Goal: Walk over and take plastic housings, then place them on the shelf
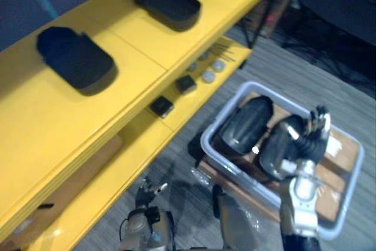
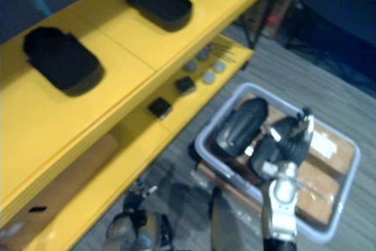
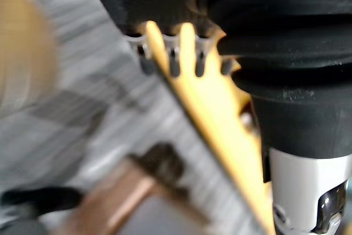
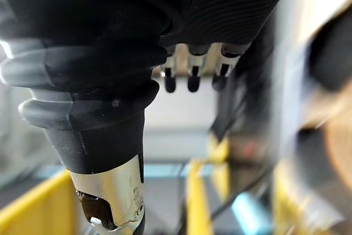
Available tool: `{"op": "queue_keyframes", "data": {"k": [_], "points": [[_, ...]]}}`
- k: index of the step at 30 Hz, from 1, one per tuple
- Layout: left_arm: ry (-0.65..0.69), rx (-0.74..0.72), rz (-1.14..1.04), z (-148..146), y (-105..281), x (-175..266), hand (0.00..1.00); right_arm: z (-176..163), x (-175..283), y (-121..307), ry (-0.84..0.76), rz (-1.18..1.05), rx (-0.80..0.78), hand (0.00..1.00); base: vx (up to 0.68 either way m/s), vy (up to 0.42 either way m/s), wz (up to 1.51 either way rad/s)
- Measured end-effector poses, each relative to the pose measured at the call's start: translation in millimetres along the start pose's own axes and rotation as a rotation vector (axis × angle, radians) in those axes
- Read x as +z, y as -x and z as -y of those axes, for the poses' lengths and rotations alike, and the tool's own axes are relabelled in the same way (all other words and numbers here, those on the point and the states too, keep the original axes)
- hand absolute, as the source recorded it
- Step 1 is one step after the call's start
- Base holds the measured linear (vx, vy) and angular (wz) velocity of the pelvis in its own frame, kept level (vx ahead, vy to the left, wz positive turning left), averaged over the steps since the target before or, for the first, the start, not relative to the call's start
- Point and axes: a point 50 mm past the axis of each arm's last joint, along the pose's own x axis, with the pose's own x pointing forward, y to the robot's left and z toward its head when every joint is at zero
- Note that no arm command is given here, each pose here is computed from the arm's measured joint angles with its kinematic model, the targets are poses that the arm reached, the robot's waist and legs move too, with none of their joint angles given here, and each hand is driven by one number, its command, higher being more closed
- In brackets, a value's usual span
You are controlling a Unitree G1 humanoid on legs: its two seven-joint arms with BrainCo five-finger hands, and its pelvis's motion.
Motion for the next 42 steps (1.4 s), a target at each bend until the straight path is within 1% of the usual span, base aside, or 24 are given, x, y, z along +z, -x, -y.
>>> {"op": "queue_keyframes", "data": {"k": [4,6,7,9,10,13,14,17,19,20,23,28,31,33,36,38,42], "points": [[-0.059,0.039,-0.063,-20.6,-1.3,-4.4,0.00,2.4,-4.6,0.7,0.033,0.004,0.046,0.00,-0.17,0.042,-1.19],[-0.086,0.092,-0.130,-41.8,0.7,-13.3,0.00,-8.6,-5.1,-10.4,0.043,0.034,0.099,0.00,-0.06,-0.121,-1.03],[-0.084,0.110,-0.147,-47.7,1.9,-16.1,0.00,-12.9,-4.6,-14.4,0.049,0.045,0.117,0.00,-0.08,-0.283,-1.20],[-0.039,0.170,-0.150,-65.8,2.3,-14.1,0.00,-33.5,1.0,-31.8,0.054,0.086,0.185,0.00,-0.12,-0.378,-1.23],[-0.032,0.181,-0.161,-68.8,3.1,-16.4,0.00,-36.2,2.9,-36.0,0.058,0.095,0.194,0.00,-0.11,-0.333,-1.00],[-0.026,0.195,-0.231,-73.5,10.5,-34.6,0.00,-25.8,5.3,-43.2,0.109,0.088,0.189,0.00,-0.03,-0.260,-0.46],[0.009,0.211,-0.246,-77.0,12.6,-38.5,0.00,-20.5,4.2,-46.6,0.125,0.071,0.180,0.00,0.00,-0.261,-0.35],[0.107,0.247,-0.278,-76.8,21.1,-52.5,0.00,-11.6,2.5,-51.1,0.134,0.040,0.167,0.00,-0.02,-0.177,-0.44],[0.128,0.264,-0.308,-78.7,28.3,-62.1,0.00,-7.5,3.3,-53.0,0.135,0.034,0.152,0.00,-0.03,-0.020,-0.63],[0.136,0.264,-0.330,-75.0,33.4,-70.0,0.00,-3.4,3.8,-55.4,0.146,0.028,0.144,0.00,0.00,0.060,-0.60],[0.124,0.291,-0.323,-75.9,36.5,-73.4,0.00,1.4,-1.0,-60.5,0.142,-0.001,0.130,0.00,-0.03,0.097,-0.16],[0.114,0.299,-0.304,-75.2,36.3,-72.4,0.00,-5.9,-13.7,-74.9,0.150,-0.074,0.144,0.00,-0.07,0.133,0.17],[0.114,0.275,-0.265,-71.3,31.3,-64.1,0.00,-17.6,-3.1,-105.5,0.160,-0.043,0.165,0.00,-0.17,0.093,0.33],[0.106,0.247,-0.237,-66.1,25.5,-56.2,0.00,-21.2,14.6,-134.1,0.176,-0.004,0.158,0.00,-0.23,0.063,0.35],[0.108,0.233,-0.234,-63.6,23.7,-54.6,0.00,-29.6,34.6,-159.2,0.177,0.031,0.160,0.00,-0.15,0.040,0.36],[0.109,0.222,-0.228,-61.3,21.6,-52.5,0.00,-33.0,45.7,-174.6,0.207,0.035,0.160,0.00,-0.06,0.034,0.42],[0.098,0.186,-0.224,-53.8,18.4,-50.1,0.00,-36.7,63.2,-195.5,0.241,0.018,0.149,0.00,-0.03,0.049,0.35]]}}
